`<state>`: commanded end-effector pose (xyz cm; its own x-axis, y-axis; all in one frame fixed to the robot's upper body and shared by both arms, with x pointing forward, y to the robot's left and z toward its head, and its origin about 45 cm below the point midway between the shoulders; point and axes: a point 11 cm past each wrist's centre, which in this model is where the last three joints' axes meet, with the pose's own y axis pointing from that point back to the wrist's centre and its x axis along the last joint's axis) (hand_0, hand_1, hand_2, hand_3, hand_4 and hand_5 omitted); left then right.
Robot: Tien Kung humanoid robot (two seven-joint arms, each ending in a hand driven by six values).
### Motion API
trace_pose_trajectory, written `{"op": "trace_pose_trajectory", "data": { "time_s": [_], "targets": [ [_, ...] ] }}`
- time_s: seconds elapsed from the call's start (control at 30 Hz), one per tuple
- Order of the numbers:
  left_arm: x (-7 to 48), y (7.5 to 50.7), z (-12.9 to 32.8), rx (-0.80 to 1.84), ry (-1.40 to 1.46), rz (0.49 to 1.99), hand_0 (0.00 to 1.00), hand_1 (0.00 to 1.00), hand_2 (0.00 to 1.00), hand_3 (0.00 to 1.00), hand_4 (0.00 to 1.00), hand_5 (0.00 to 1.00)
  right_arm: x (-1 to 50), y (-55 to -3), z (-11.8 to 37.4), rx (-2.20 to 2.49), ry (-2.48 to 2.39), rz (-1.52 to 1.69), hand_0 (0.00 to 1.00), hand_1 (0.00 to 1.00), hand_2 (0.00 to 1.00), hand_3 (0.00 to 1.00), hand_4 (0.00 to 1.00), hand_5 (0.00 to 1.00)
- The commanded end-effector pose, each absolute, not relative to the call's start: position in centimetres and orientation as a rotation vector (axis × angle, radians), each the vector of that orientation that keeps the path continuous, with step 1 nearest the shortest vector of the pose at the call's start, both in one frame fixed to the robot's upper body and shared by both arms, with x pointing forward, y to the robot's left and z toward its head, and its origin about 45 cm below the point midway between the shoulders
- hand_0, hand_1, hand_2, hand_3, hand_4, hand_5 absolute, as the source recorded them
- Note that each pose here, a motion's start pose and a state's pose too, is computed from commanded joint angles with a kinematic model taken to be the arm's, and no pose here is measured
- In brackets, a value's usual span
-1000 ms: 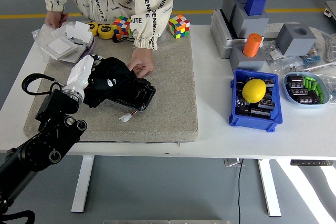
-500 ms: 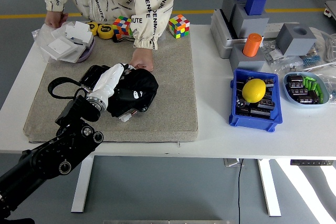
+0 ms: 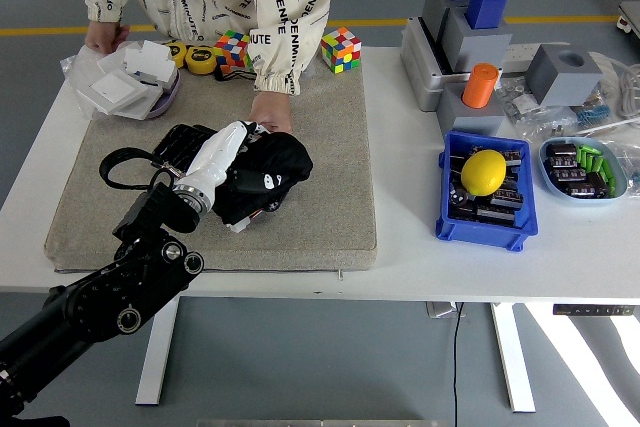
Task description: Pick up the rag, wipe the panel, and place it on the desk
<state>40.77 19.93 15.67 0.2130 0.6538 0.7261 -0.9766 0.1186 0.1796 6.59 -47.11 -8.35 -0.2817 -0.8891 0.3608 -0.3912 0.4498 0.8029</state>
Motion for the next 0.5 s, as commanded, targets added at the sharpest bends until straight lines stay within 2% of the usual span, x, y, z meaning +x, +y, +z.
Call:
{"op": "trace_pose_trajectory", "data": {
  "time_s": [0.5],
  "targets": [
    [42.7,26.6,15.6,0.778,-0.515,1.508,0.198,0.213,0.259,0.549,0.598,0.002,7.0,-46.9,-8.3,1.097,-1.868,-0.749,0.519,0.547,0.489,0.52,0.842,0.35]
  ]
}}
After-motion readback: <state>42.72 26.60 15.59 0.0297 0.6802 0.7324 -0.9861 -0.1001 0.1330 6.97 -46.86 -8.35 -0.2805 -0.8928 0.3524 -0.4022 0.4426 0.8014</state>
